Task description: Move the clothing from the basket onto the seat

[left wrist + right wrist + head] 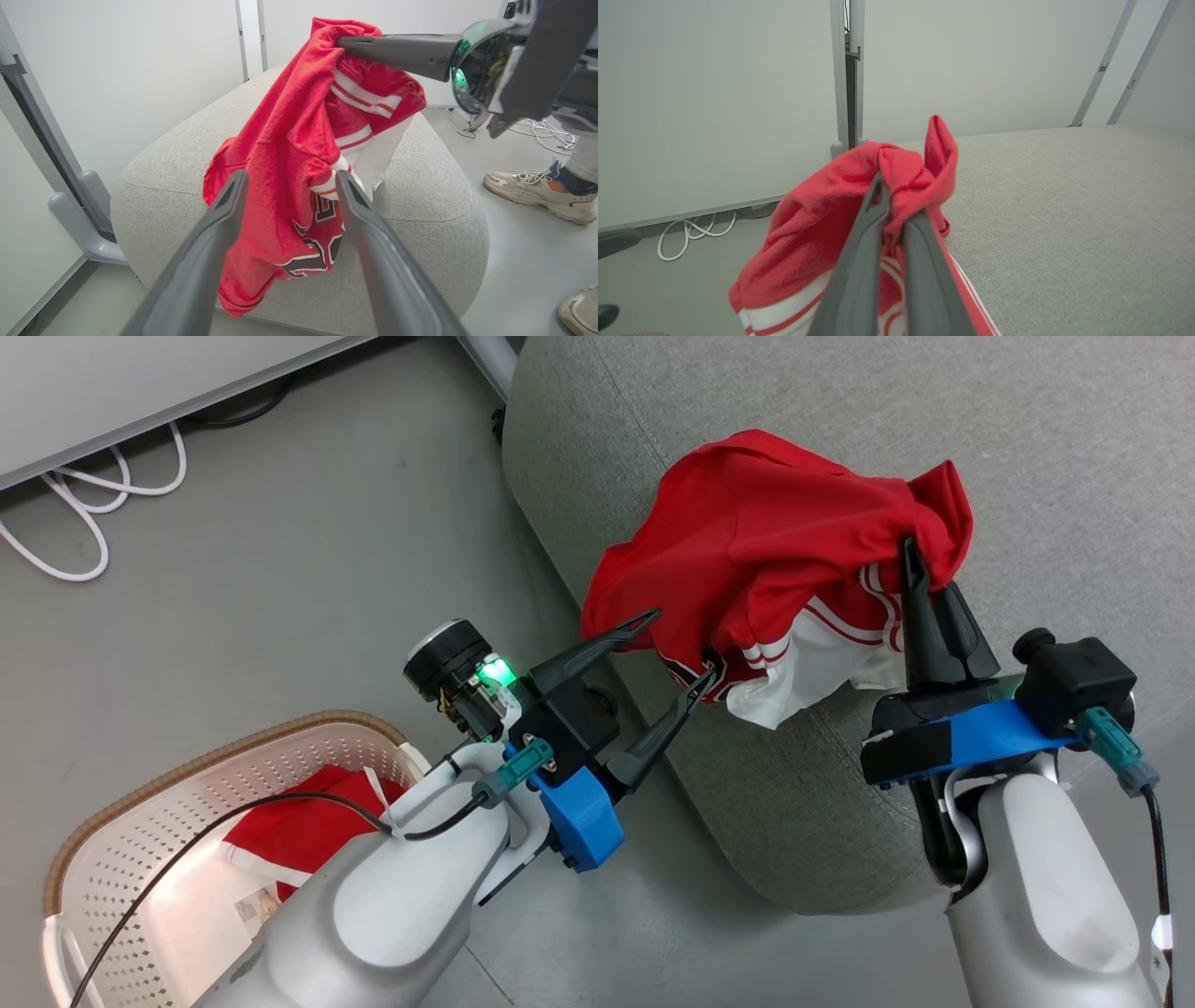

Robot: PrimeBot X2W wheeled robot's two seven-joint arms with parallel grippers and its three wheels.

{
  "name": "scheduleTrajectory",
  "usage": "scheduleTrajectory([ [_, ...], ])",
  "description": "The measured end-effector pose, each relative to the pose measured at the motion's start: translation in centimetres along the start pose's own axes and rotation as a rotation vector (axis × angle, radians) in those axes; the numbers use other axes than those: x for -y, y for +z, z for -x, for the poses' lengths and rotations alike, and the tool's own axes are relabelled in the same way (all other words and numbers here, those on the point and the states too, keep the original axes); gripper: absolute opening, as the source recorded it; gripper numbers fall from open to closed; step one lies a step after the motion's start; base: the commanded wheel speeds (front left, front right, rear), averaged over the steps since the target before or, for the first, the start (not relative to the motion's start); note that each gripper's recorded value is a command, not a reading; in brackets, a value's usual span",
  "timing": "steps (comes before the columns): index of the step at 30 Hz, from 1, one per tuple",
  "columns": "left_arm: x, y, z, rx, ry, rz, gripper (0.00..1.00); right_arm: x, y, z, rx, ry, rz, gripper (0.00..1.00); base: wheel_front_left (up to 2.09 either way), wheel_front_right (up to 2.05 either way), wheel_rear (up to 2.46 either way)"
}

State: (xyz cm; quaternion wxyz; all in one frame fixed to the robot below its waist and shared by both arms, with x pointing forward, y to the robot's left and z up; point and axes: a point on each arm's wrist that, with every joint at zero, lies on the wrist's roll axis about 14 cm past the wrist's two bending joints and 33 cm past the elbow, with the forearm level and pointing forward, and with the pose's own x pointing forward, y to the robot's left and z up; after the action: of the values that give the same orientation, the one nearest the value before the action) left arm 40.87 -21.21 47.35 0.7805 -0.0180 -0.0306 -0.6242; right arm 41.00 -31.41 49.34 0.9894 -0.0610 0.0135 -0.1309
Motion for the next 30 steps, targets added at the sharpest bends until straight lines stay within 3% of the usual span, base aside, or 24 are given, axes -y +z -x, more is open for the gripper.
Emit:
scheduleTrajectory([
  [11, -0.2, -0.1, 0.0, 0.02, 0.003, 0.021, 1.0, 0.6, 0.1, -0.3, 0.008, -0.02, 0.015, 0.0, 0.0, 0.0, 0.0],
  [15, -1.3, 0.0, 0.2, 0.034, 0.03, 0.022, 1.0, 0.4, 2.3, -2.4, 0.074, 0.0, 0.059, 0.0, 0.0, 0.0, 0.0],
  [20, -3.7, -0.6, 0.6, 0.045, 0.077, 0.023, 1.0, 2.5, 6.8, -5.9, 0.2, -0.022, 0.148, 0.0, 0.0, 0.0, 0.0],
  [25, -6.2, -2.4, 1.5, 0.027, 0.117, 0.024, 1.0, 5.5, 12.0, -8.9, 0.351, -0.088, 0.215, 0.0, 0.0, 0.0, 0.0],
  [30, -8.6, -4.6, 2.4, 0.01, 0.159, 0.035, 1.0, 8.1, 14.5, -11.2, 0.425, -0.155, 0.281, 0.0, 0.0, 0.0, 0.0],
])
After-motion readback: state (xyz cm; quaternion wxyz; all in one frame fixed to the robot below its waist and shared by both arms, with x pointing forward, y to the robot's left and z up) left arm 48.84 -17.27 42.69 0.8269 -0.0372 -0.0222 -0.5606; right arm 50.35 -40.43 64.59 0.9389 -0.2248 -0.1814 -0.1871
